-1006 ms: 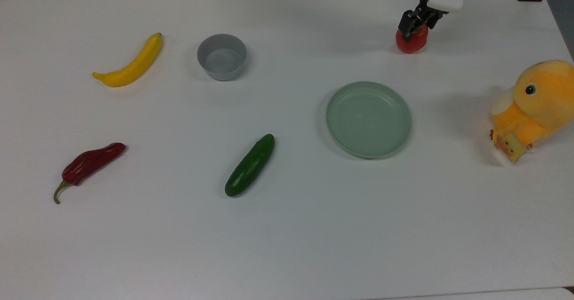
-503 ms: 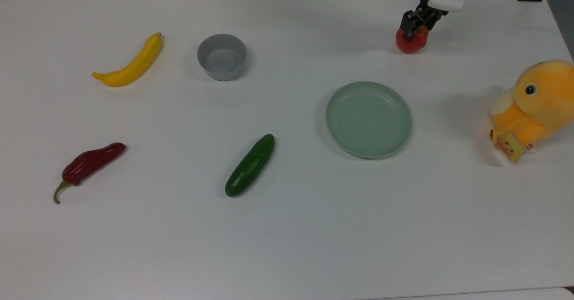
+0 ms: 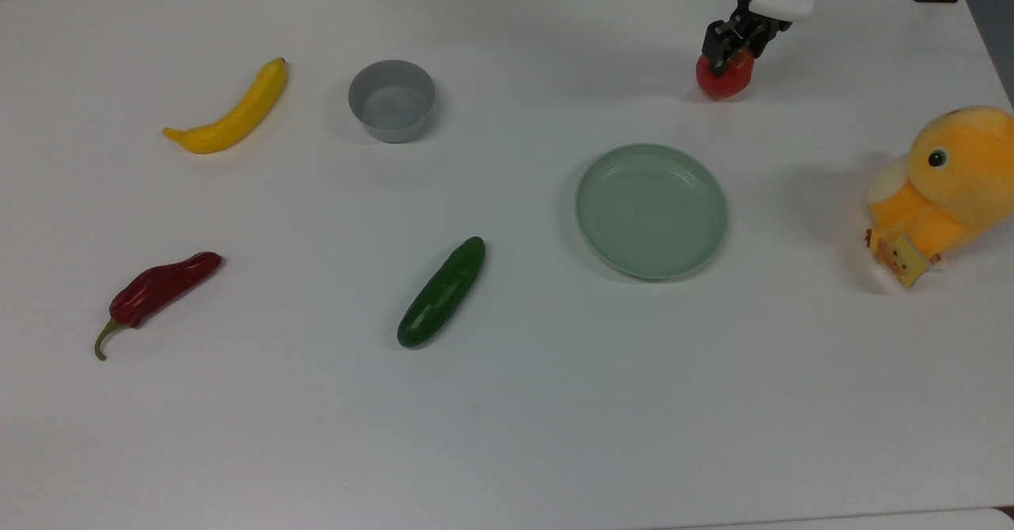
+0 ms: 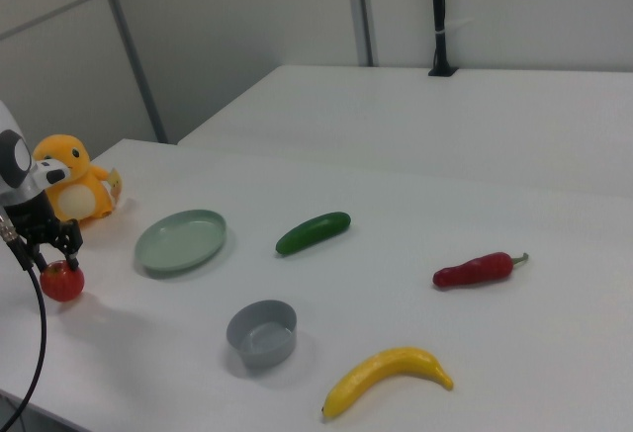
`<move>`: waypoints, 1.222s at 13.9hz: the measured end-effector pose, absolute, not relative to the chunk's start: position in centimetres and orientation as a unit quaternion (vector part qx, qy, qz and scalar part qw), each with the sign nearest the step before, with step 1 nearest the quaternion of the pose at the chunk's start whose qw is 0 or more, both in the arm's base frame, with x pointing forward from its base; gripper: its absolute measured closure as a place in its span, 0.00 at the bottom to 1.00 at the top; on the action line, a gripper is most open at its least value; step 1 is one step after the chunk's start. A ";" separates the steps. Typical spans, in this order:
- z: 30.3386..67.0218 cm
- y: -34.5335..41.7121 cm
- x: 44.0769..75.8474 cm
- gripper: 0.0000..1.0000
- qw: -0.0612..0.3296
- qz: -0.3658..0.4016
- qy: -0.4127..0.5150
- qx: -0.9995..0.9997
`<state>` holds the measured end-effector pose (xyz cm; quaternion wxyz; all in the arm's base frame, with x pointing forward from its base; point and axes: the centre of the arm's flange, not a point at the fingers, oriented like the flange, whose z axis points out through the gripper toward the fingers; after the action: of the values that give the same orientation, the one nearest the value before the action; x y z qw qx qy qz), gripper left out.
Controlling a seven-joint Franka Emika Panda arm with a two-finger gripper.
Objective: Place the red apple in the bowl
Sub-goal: 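Close the gripper around the red apple, then lift the red apple and carry it over the grey bowl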
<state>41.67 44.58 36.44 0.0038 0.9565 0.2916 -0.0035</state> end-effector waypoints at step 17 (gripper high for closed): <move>49.1 17.1 52.2 0.37 0.073 -0.019 0.163 0.984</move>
<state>52.24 17.11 49.08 0.0734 0.9837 0.1630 -0.0194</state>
